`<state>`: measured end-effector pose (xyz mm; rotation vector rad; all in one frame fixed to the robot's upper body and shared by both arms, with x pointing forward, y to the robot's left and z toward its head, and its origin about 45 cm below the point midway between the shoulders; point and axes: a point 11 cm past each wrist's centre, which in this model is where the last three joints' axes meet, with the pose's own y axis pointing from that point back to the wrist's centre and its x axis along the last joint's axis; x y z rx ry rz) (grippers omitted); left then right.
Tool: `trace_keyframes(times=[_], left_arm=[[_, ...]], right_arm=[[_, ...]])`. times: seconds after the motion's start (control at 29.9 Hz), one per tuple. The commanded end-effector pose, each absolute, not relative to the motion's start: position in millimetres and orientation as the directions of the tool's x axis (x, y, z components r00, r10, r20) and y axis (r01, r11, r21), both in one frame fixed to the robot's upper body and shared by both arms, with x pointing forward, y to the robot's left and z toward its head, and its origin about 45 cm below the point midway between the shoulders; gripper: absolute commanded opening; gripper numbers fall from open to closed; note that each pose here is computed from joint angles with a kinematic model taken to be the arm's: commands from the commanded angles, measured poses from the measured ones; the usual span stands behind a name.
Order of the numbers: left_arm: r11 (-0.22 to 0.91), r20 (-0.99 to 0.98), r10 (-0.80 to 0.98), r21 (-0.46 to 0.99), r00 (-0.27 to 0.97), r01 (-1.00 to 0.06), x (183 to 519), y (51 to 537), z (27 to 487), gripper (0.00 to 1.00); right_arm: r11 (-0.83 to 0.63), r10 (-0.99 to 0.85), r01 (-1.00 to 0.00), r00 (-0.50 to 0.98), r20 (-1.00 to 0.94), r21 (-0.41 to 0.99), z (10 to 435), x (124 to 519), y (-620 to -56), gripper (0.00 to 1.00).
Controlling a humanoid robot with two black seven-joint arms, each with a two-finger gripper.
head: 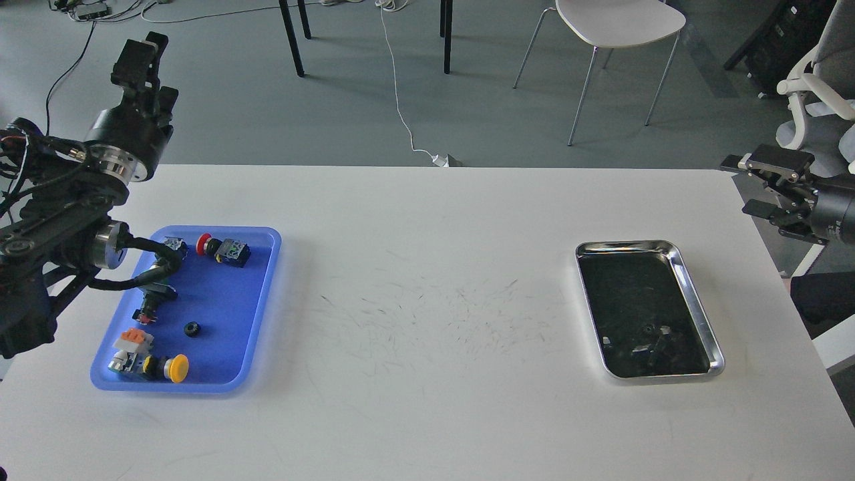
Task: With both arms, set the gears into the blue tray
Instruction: 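Reach the right gripper forward over the metal tray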
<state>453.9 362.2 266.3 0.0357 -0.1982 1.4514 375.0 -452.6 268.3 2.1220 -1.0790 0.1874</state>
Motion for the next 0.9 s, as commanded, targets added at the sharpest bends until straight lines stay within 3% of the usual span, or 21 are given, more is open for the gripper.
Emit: trace_keyframes(times=[0.0,0.2,0.53,0.87], left_arm=[[0.258,0.075,0.965,-0.077,0.252,-0.963,451.8,353.2,265.4,0.98],[0.402,-0.006,0.915,-0.064,0.403,-0.913,448.4,347.3,263.4,0.99],[0.452,-0.093,0.886,-0.043,0.454,-0.891,449.9,345.6,244.2,0.99],[0.454,-0.128,0.882,-0.027,0.454,-0.891,452.9,329.2,227.1,0.99]], right_arm=[[-0.367,-0.585,-0.731,0.662,0.469,0.575,266.6,374.7,-452.1,0.98],[-0.4,-0.486,-0.691,0.717,0.5,0.602,264.0,374.7,-433.0,0.98],[-0.444,-0.182,-0.563,0.818,0.546,0.696,239.7,366.9,-387.8,0.98],[-0.513,0.094,-0.446,0.821,0.564,0.734,230.7,351.0,-357.2,0.98]])
